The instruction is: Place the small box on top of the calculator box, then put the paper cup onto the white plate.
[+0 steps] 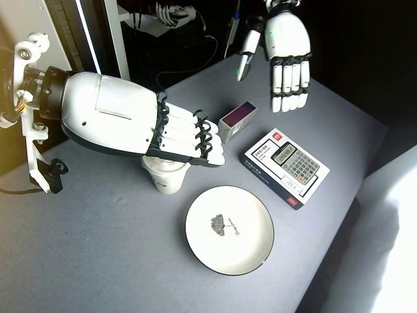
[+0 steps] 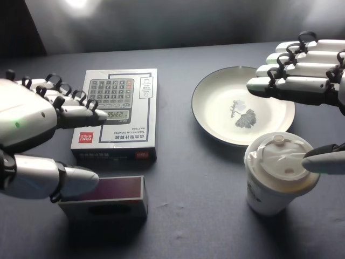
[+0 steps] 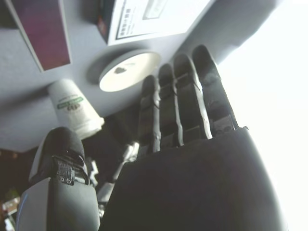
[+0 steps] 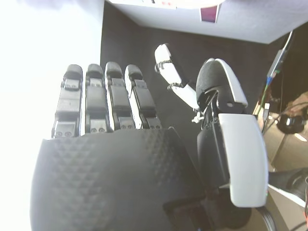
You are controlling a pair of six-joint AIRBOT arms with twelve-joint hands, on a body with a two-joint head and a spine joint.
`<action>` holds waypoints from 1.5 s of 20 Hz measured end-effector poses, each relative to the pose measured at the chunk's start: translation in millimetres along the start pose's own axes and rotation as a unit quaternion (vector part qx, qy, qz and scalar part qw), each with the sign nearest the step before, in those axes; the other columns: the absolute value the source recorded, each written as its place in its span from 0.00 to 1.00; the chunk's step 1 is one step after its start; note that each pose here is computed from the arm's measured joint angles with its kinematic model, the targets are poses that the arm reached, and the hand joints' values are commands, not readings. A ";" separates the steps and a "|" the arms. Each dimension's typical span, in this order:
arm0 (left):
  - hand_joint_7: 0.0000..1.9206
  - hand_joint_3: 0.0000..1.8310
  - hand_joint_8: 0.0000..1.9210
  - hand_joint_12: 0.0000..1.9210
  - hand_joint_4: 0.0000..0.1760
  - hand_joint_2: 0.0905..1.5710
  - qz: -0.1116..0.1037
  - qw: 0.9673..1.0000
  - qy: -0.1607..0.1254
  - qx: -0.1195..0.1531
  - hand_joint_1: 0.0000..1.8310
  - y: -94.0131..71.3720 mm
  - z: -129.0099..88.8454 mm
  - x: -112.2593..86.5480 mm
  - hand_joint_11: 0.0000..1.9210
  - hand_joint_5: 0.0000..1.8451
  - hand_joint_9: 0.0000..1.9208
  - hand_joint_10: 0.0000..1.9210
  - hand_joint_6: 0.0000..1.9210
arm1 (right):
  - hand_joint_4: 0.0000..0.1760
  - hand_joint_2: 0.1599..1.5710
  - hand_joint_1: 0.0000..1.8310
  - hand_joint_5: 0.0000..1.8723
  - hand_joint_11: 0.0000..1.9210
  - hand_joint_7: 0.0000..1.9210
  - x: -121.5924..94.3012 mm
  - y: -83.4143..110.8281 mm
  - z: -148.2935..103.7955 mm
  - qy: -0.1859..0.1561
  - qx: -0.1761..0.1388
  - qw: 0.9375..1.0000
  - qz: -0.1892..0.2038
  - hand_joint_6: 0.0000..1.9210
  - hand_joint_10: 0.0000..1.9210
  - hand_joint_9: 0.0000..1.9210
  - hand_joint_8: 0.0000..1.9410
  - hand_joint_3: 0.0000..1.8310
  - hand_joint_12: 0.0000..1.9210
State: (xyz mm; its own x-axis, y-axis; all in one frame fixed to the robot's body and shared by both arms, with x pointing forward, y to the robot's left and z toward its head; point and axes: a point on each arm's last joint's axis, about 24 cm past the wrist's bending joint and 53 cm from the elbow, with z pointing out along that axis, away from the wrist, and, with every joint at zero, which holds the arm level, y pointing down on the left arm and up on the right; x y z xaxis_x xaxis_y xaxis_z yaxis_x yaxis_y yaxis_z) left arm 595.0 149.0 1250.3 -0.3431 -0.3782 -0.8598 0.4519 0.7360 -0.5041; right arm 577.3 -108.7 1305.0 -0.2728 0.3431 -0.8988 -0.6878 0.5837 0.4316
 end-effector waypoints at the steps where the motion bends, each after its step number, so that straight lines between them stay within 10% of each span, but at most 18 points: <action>1: 0.14 0.00 0.00 0.20 0.00 0.75 -0.002 1.000 0.003 -0.001 0.09 0.5 -0.4 3.1 0.07 0.14 0.14 0.00 0.00 | 0.00 0.75 0.20 0.05 0.00 0.03 0.4 -0.8 0.1 0.001 0.002 1.000 0.001 0.01 0.00 0.02 0.00 0.00 0.00; 9: 0.14 0.00 0.00 0.20 0.00 0.69 -0.049 0.998 0.026 0.014 0.17 -14.1 9.3 46.6 0.07 0.14 0.14 0.00 0.00 | 0.00 0.76 0.16 0.07 0.01 0.06 2.1 0.7 2.0 0.003 0.002 1.000 0.003 0.00 0.00 0.04 0.00 0.00 0.01; 16: 0.12 0.00 0.00 0.26 0.00 0.63 -0.061 0.998 0.028 0.018 0.56 -20.6 17.5 62.3 0.02 0.10 0.13 0.00 0.00 | 0.00 0.78 0.16 0.06 0.01 0.04 9.0 13.2 3.5 0.009 -0.009 1.000 -0.022 0.00 0.00 0.03 0.00 0.00 0.00; 30: 0.15 0.00 0.00 0.34 0.00 0.64 -0.067 0.997 0.043 0.018 0.60 -16.4 27.9 88.3 0.00 0.11 0.14 0.00 0.00 | 0.00 0.78 0.18 0.05 0.00 0.05 9.1 19.5 4.3 0.008 -0.015 1.000 -0.011 0.00 0.00 0.03 0.00 0.00 0.00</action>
State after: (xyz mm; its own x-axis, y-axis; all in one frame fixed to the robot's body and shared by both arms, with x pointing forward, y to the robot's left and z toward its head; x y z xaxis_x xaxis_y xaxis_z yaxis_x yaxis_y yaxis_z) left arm 580.3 87.9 1180.4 -0.4712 -0.4210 -0.7751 0.4254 0.6613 -0.6178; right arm 564.3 -91.0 1305.6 -0.2670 0.3187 -0.9095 -0.7140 0.5684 0.4088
